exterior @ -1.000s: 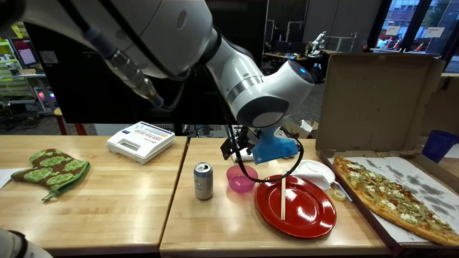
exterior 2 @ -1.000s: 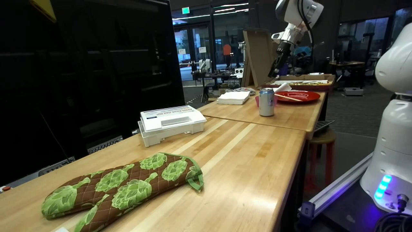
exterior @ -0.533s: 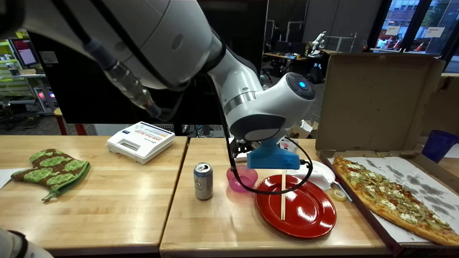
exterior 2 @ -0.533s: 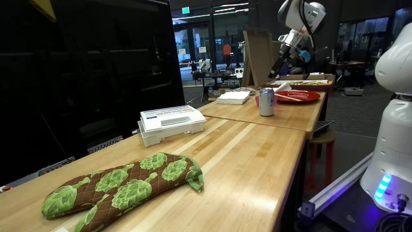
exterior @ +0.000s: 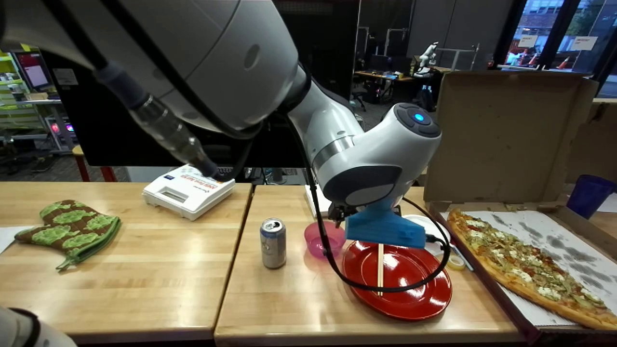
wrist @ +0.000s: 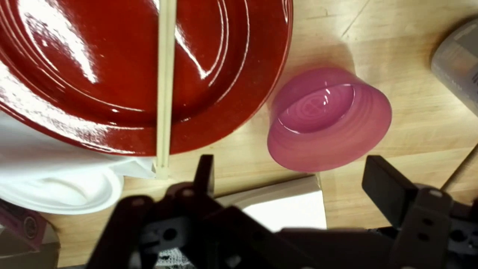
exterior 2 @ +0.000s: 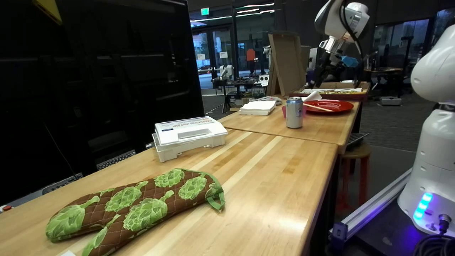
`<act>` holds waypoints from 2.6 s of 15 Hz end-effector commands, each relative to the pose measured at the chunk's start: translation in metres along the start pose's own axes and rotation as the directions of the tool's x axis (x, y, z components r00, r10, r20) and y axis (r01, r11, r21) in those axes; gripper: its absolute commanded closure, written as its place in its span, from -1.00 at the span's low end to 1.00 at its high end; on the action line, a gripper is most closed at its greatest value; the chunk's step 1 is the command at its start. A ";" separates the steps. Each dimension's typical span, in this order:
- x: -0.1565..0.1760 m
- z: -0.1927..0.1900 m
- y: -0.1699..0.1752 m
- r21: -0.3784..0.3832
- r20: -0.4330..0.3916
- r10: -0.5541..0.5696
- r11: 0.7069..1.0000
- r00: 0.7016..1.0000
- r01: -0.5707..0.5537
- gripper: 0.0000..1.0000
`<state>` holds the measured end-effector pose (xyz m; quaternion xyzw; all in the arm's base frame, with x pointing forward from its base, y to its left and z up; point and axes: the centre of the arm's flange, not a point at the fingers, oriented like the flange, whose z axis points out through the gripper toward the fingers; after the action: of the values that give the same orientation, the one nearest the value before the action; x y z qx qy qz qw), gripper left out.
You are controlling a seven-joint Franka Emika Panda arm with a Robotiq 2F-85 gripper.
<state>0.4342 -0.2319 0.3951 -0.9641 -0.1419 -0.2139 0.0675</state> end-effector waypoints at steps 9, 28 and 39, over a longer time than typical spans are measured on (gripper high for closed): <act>-0.014 -0.007 0.018 0.048 0.168 -0.093 0.995 0.981 0.086 -1.00; 0.027 0.045 0.053 0.001 0.259 0.013 1.000 0.966 -0.014 -1.00; 0.040 0.078 0.085 -0.048 0.290 0.083 0.996 0.953 -0.072 -1.00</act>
<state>0.5162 -0.2759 0.3383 -0.9896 -0.1184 -0.0714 0.0401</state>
